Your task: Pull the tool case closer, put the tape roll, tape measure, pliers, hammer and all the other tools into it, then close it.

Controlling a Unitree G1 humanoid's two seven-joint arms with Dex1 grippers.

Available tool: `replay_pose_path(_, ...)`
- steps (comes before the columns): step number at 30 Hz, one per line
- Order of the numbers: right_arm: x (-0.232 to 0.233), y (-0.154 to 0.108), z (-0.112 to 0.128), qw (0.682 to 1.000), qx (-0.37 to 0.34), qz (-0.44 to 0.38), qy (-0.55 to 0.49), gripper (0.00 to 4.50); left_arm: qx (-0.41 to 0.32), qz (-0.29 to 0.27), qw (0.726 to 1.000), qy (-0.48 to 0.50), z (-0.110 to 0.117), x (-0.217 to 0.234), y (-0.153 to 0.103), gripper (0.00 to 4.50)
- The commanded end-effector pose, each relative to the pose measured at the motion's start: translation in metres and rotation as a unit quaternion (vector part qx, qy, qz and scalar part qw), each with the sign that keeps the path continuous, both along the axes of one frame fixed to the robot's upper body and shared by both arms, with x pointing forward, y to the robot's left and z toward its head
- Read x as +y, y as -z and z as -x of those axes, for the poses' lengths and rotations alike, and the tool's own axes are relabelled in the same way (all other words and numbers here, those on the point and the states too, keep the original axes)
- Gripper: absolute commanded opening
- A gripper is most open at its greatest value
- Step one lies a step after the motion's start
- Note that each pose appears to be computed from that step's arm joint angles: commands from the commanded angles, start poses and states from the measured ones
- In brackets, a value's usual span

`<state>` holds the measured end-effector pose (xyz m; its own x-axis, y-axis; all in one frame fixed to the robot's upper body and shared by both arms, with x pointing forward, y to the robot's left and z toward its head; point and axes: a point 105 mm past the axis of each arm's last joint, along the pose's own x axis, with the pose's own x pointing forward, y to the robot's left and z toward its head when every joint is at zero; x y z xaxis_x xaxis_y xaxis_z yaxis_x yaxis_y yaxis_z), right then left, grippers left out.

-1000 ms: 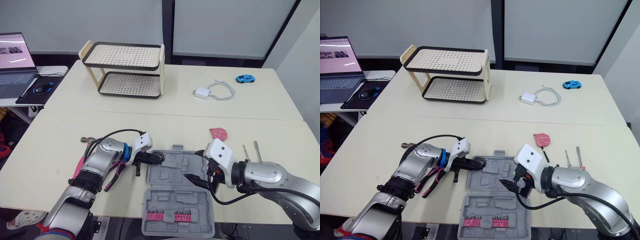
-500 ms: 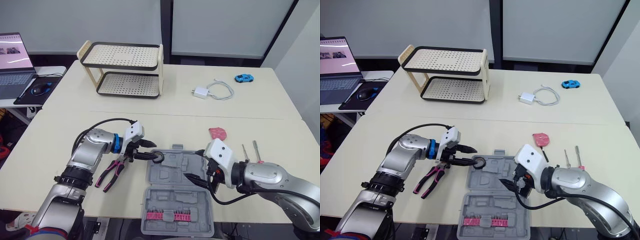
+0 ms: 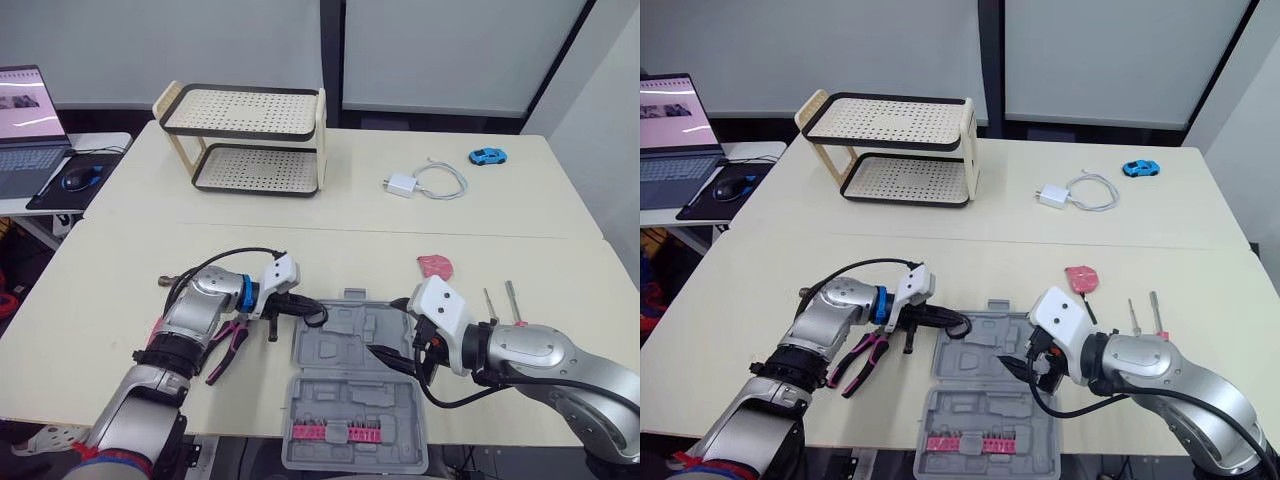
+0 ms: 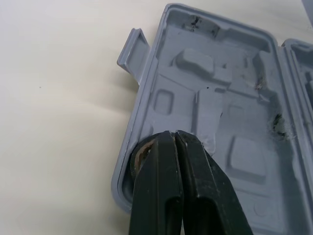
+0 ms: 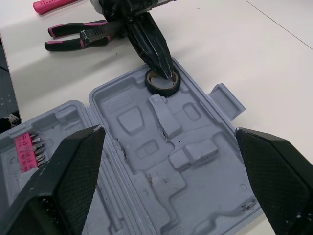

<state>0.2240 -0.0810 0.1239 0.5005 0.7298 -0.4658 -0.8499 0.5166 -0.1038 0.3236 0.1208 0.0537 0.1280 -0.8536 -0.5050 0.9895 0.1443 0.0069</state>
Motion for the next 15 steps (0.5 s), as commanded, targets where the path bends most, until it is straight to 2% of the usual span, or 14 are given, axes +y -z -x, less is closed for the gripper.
replay_pose_path(1, 0.003, -0.01, 0.003, 1.0, -0.02, -0.008, -0.008, 4.5, -0.014, -0.013, 1.0, 0.005, -0.004, -0.005, 0.002, 0.03)
replay_pose_path(5, 0.003, -0.01, 0.003, 1.0, -0.019, -0.007, -0.008, 4.5, -0.019, -0.028, 0.999, 0.006, -0.005, -0.005, 0.008, 0.03)
replay_pose_path(9, 0.003, -0.011, 0.004, 1.0, -0.02, -0.006, -0.009, 4.5, -0.023, -0.022, 0.999, 0.009, -0.005, -0.006, 0.002, 0.03)
replay_pose_path(15, 0.001, -0.017, 0.003, 0.999, -0.033, -0.019, -0.008, 4.5, -0.041, 0.007, 0.999, -0.001, -0.002, 0.01, -0.035, 0.03)
